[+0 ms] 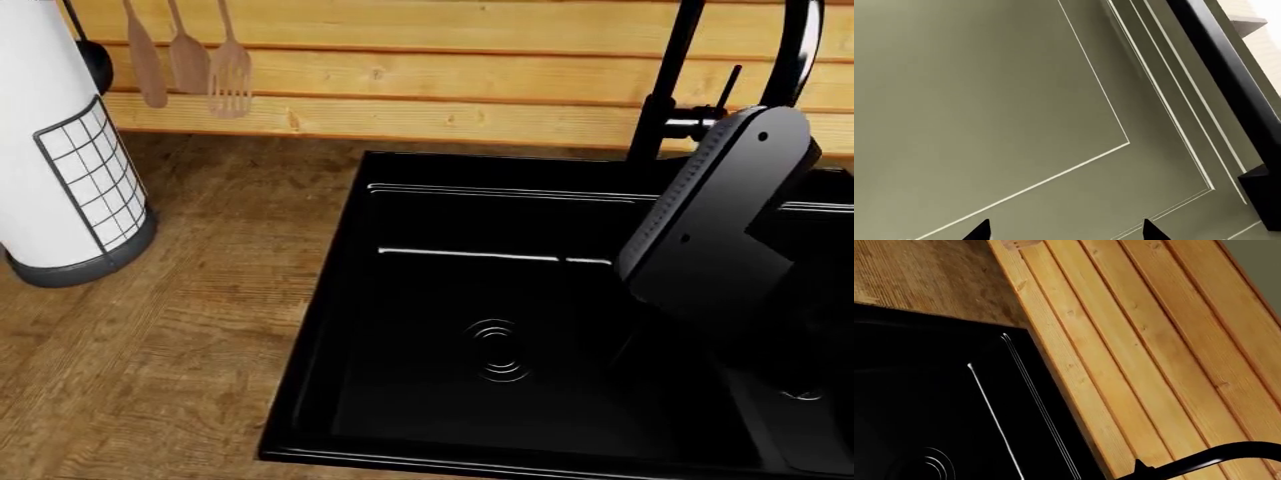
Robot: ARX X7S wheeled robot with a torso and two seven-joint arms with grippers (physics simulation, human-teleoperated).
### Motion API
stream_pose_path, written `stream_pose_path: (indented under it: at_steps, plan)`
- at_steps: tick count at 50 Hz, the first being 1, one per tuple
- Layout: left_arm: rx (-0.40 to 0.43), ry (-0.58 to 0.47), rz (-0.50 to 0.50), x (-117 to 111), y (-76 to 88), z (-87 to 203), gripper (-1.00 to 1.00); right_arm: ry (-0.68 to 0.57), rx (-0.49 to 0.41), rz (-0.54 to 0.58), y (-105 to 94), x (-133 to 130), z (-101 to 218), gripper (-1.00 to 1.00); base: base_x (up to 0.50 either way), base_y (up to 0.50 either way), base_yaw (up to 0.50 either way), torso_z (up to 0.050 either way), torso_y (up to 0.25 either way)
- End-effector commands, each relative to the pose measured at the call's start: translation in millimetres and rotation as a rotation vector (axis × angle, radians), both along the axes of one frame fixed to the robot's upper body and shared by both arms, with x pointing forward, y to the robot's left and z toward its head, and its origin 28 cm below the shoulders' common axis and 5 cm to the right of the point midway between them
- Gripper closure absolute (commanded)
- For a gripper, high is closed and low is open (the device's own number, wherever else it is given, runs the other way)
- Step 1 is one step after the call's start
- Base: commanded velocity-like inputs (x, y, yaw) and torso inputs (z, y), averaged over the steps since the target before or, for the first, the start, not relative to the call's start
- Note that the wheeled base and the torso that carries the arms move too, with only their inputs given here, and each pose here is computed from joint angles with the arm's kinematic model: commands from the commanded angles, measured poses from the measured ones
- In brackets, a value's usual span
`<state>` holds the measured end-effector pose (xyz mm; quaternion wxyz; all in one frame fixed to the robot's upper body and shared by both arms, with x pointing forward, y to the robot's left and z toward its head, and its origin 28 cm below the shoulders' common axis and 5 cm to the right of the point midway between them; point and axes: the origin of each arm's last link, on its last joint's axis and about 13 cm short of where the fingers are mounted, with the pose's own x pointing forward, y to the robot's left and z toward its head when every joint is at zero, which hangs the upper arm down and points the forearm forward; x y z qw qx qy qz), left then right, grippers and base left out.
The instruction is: Pick the broccoli, avocado from the counter and place them in the cabinet. Then close the cabinet.
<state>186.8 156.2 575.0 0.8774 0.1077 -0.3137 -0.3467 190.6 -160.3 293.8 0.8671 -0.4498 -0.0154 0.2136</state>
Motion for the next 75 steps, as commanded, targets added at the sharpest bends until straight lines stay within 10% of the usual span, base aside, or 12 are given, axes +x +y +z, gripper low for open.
stream_pose_path:
  at_steps: [1, 75]
  plan:
    - [0.005, 0.028, 0.016, 23.5, -3.8, 21.5, -1.00, 0.026, -0.033, 0.015, 2.2, 0.2, -7.9, -1.00, 0.00, 0.00, 0.00, 0.000, 0.000]
    - [-0.024, 0.225, 0.045, 93.9, 11.3, 10.4, -1.00, 0.007, -0.044, -0.005, -9.0, -2.4, 3.4, -1.00, 0.00, 0.00, 0.00, 0.000, -0.037]
